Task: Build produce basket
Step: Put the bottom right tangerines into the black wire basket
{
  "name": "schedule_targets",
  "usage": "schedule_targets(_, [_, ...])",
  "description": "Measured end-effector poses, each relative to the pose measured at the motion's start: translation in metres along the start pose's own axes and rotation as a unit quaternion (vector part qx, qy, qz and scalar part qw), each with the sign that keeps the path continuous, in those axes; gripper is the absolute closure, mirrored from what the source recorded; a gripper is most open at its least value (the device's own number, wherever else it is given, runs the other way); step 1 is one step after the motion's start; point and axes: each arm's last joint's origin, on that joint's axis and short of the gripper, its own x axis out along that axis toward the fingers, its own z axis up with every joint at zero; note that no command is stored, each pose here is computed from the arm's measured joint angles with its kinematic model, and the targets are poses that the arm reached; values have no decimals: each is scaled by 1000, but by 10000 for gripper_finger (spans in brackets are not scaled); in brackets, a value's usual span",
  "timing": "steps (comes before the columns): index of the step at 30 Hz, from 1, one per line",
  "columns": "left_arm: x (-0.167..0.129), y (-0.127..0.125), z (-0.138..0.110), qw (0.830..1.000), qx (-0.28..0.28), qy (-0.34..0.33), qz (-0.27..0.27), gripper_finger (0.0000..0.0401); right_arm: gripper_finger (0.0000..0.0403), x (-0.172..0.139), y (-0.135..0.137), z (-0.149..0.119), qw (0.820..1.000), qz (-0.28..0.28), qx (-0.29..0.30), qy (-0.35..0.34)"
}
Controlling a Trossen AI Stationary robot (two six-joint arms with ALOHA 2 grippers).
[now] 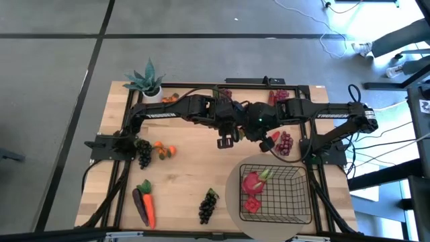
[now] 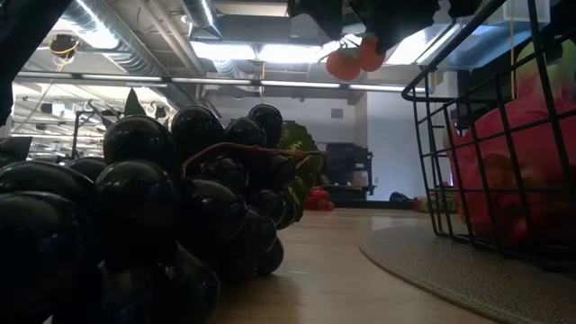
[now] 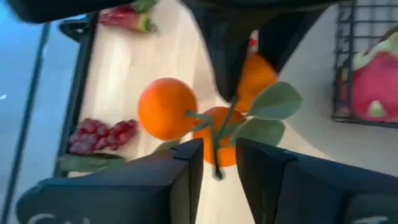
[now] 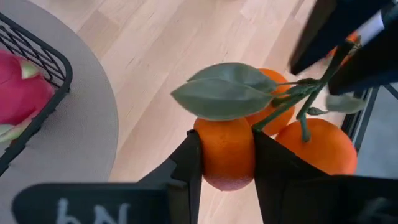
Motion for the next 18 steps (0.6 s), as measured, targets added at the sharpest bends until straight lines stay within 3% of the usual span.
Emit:
schedule_targets(6, [-5,-1,0,999,36,-4,22,305,312,0,0,0,1000,2,12,2])
schedule_targets(12, [-25,-1,1,999,33,-26,19,307,312,0,-1,-2,999,-23,14,23])
schedule_targets(18, [-52,5,0,998,10,-53,20,307,312,-12,0,-4,997,-16,62,43])
